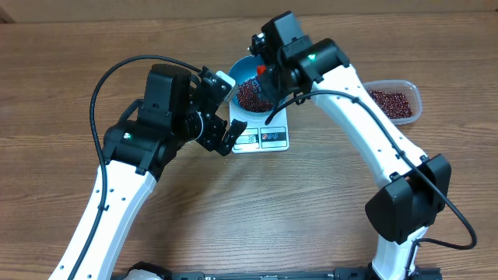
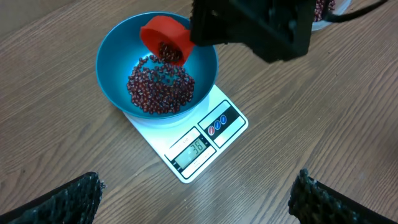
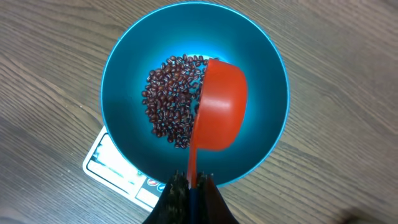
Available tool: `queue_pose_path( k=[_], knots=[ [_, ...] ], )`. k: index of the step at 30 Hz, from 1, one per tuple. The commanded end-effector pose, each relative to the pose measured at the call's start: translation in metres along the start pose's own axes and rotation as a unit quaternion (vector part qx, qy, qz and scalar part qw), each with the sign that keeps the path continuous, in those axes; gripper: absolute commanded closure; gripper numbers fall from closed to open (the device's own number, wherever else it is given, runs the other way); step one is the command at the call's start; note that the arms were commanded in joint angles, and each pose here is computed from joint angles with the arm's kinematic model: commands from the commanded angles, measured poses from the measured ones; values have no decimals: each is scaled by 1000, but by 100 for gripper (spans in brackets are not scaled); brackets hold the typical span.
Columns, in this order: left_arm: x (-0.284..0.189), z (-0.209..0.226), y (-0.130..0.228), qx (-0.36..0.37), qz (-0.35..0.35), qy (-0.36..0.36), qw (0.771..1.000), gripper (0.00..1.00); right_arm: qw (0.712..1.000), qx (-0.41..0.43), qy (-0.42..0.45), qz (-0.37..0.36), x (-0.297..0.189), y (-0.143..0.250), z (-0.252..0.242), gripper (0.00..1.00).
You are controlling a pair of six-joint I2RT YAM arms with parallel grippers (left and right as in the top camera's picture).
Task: Scoop item into bowl and weigh 150g on scale
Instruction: 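Tip the scoop further over the bowl to empty remaining beans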
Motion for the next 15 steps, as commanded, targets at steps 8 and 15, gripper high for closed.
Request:
queue_pose_path(
  k=[8, 15],
  knots=[
    [-7, -4, -7, 15, -13, 5, 1000, 0, 998, -4, 49, -33, -31, -14, -12, 96],
    [-7, -3, -7, 15, -13, 5, 1000, 0, 998, -4, 49, -31, -31, -13, -12, 97]
  ],
)
Point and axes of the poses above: each gripper's point midway between its finger pads, its own x axis out along the fingers, its own z axis along the line the jaws close on, y = z × x, the point moved 1 cm from there along -x, back along the fingers, and after that the axes turned 3 degrees about -x, right-handed, at the moved point
